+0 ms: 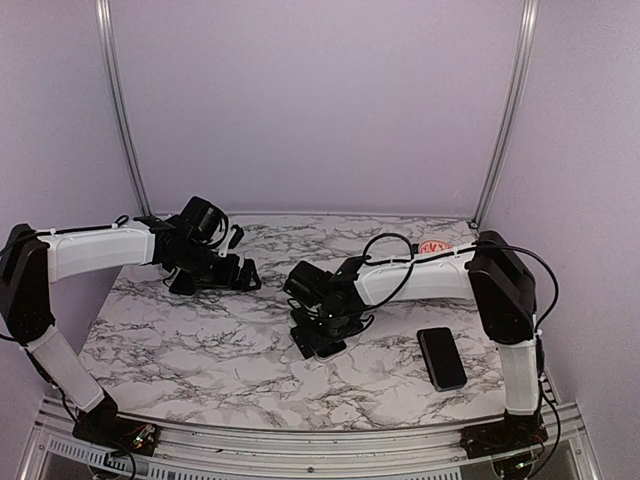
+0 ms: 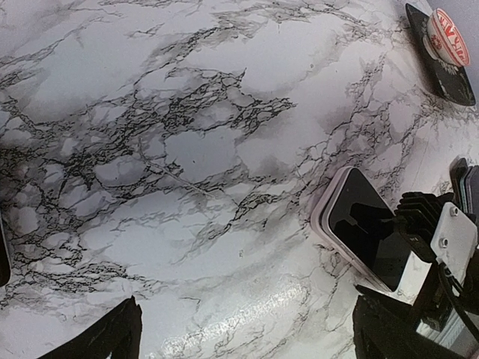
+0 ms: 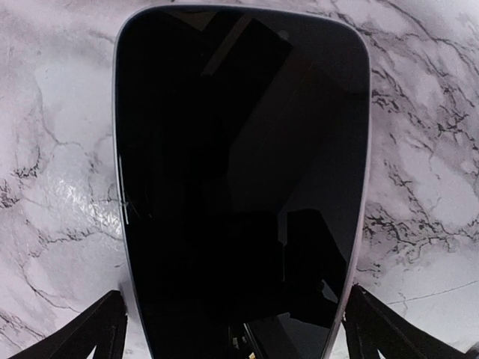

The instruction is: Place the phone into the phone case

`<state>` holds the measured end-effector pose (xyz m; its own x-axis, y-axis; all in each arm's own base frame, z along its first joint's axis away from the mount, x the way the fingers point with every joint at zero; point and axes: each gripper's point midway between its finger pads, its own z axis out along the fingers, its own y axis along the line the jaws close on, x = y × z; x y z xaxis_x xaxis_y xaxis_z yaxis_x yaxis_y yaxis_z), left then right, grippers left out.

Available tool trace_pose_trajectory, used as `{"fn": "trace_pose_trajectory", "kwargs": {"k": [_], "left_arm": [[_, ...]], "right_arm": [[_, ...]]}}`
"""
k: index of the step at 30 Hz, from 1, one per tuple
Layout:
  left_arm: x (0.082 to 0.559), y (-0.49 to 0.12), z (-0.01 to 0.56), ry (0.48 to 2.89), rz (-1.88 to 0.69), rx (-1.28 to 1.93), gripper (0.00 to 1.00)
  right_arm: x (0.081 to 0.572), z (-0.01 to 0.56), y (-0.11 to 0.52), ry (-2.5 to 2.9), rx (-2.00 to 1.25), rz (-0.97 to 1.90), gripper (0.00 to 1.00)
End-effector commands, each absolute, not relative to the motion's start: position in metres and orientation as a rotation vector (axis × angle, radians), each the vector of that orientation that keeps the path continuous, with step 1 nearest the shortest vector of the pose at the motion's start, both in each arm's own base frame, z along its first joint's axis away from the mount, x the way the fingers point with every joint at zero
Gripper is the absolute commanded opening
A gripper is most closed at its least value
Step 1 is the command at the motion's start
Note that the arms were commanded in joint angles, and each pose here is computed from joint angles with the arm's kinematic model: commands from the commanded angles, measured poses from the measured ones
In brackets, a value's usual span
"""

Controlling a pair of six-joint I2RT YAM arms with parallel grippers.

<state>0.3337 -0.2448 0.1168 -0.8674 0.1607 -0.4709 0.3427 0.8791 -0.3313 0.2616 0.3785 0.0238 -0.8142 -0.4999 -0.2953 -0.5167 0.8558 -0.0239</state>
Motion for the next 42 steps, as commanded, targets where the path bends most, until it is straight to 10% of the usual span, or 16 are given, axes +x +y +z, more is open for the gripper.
{"fn": "trace_pose_trajectory", "kwargs": {"k": [1, 14, 29, 42], "left_arm": [[0.333, -0.246, 0.118, 2.599, -0.597, 0.371, 0.99], [0.334, -0.245, 0.119, 2.596, -0.593, 0.372, 0.99], [0.335, -0.243, 0.117, 2.599, -0.581, 0.37, 0.99], [0.343, -0.281, 0.129, 2.477, -0.887, 0.322, 0.97]], "right_arm": [[0.256, 0.016, 0.357, 2.84, -0.835, 0.069, 0.99], [0.265, -0.002, 0.353, 2.842, -0.884, 0.077, 0.86], [0.271, 0.019, 0.37, 2.759, -0.893, 0.191, 0.27], [0.287, 0.055, 0.382, 2.483, -0.767, 0.404, 0.15]]}}
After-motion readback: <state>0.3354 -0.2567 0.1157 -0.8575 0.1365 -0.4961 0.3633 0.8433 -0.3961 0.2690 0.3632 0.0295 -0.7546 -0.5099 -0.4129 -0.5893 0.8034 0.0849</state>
